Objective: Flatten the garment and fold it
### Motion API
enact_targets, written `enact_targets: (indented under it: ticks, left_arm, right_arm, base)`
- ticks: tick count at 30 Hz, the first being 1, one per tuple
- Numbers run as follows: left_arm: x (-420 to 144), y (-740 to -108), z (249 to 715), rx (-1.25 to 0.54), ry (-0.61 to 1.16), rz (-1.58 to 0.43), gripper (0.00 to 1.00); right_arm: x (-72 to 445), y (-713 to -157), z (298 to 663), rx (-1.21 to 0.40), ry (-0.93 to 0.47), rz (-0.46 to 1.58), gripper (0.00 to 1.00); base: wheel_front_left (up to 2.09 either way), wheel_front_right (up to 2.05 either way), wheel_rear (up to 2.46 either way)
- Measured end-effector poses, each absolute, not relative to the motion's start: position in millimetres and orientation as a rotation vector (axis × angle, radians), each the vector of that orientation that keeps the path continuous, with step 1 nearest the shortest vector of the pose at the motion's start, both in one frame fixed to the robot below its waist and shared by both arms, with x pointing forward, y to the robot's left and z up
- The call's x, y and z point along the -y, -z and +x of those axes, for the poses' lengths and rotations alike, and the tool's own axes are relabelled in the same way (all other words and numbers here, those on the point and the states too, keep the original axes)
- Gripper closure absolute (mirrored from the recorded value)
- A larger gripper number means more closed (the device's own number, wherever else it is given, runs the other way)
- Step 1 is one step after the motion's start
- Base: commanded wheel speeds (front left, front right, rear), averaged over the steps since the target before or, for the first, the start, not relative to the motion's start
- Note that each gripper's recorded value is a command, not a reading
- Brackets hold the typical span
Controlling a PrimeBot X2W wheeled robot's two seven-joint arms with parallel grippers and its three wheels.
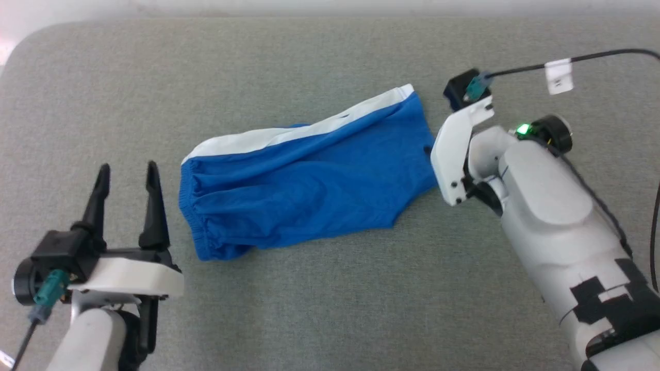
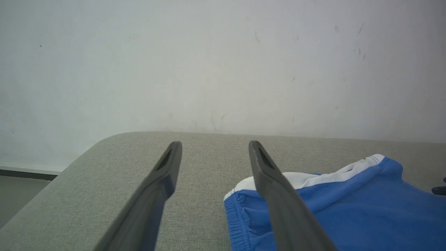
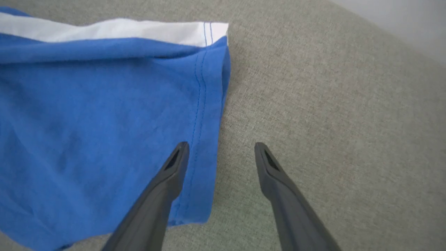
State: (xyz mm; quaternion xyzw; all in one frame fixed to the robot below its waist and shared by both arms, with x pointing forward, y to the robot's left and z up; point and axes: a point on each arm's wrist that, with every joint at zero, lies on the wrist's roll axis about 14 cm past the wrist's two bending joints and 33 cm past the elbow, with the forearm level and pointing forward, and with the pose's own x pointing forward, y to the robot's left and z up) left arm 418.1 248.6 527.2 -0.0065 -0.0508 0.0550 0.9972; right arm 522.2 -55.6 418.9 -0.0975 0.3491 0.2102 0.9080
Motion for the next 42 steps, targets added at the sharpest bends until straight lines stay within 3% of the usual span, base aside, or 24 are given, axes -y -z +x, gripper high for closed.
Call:
enact_targets:
  ticks: [12,13,14,19,27,37,38,40,42]
  left_arm:
    - [-255,-502,406,0.037,-0.142,-0.033,0.00]
    - [-256,-500,405,0.031,-0.144,-0.037,0.00]
    - [-256,-498,404,0.022,-0.145,-0.041,0.00]
    - [-251,-491,406,-0.060,-0.122,-0.075,0.00]
    - [-216,-447,398,-0.445,-0.017,-0.147,0.00]
    - [-215,-398,406,-0.740,0.003,-0.106,0.00]
    - [-214,-390,403,-0.782,0.008,-0.101,0.24]
    - [-214,-384,405,-0.816,0.014,-0.101,0.98]
    - [-212,-382,408,-0.840,0.033,-0.108,1.00]
  right_arm:
    - [41,-381,507,-0.879,-0.482,-0.287,0.02]
    - [40,-380,507,-0.887,-0.484,-0.290,0.71]
    - [38,-381,507,-0.888,-0.488,-0.288,1.00]
    - [30,-383,500,-0.887,-0.513,-0.280,1.00]
    - [31,-389,495,-0.865,-0.514,-0.276,1.00]
    - [37,-391,491,-0.862,-0.508,-0.276,1.00]
    - [39,-390,491,-0.865,-0.506,-0.275,1.00]
    - [41,-389,489,-0.868,-0.505,-0.275,1.00]
    - [42,-390,489,-0.861,-0.503,-0.276,1.00]
  base:
    - [0.00,0.00,0.00]
    - [0.00,0.00,0.00]
    - [0.00,0.00,0.00]
    - [0.00,0.00,0.00]
    - [0.00,0.00,0.00]
    - [0.00,0.00,0.00]
    - [0.00,0.00,0.00]
    - [0.00,0.00,0.00]
    - [0.00,0.00,0.00]
